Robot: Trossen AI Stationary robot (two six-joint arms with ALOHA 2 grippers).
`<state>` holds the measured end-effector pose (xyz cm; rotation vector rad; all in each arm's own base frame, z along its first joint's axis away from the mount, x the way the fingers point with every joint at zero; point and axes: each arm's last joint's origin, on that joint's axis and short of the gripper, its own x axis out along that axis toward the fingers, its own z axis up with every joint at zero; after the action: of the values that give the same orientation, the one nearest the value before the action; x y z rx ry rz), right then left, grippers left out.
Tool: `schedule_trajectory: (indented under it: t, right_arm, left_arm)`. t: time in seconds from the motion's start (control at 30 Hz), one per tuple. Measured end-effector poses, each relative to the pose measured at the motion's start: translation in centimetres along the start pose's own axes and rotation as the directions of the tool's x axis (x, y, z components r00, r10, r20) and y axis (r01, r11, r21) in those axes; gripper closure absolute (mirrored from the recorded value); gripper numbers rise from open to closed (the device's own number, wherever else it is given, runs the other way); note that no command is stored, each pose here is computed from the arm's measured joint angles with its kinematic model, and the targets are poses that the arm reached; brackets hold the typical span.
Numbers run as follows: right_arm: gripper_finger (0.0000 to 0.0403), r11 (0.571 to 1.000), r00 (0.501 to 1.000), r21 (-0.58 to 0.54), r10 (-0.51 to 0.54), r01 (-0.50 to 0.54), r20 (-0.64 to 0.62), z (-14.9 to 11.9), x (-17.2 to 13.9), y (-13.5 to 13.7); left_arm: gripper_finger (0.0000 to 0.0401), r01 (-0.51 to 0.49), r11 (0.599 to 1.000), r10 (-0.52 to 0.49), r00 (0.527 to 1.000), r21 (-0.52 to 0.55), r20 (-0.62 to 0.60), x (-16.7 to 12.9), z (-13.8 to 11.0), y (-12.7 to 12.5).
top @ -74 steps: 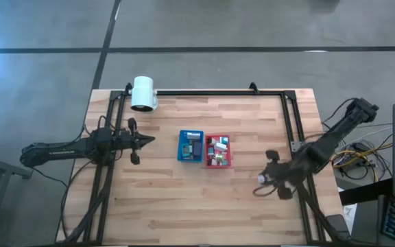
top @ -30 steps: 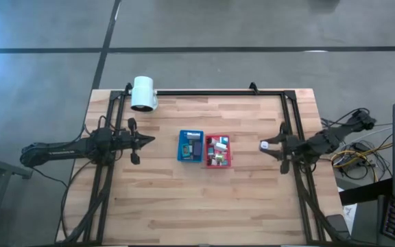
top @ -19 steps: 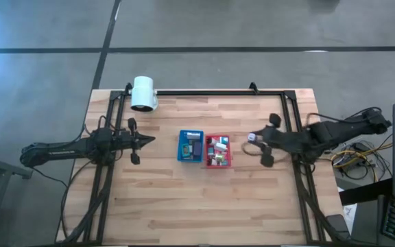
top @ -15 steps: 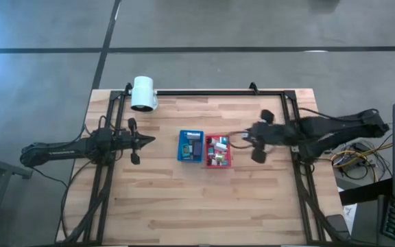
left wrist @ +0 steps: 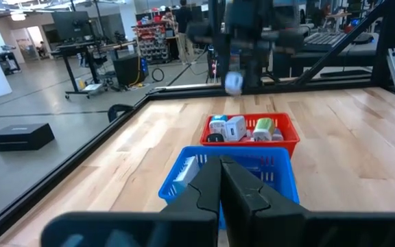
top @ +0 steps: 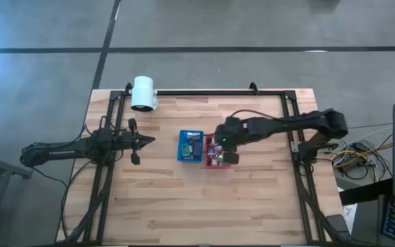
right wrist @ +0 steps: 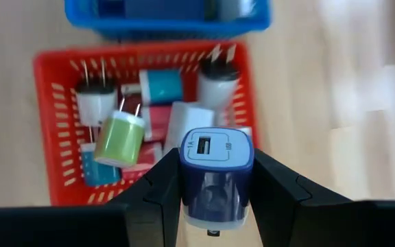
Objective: Pick & Place Office items
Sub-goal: Put the purple adaptor into the red bin
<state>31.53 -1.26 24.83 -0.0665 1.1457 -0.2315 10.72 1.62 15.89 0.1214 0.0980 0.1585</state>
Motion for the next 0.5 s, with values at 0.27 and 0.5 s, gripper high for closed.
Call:
schedule_trajectory:
  t: [0.27,0.5]
  right_arm:
    - [0.0274,1.000,0.992,-0.027,0.001,-0.005,-0.129,0.5,4.9,1.1]
    - [0.0271,0.998,0.991,-0.022,0.054,-0.057,-0.119,1.1,5.2,1.4]
  left_arm:
    - [0.0392,0.001,1.000,-0.001,1.000,0.000,-0.003,0.0,0.0,0.0]
    - [0.0392,0.000,1.000,0.000,1.000,0.000,-0.003,0.0,0.0,0.0]
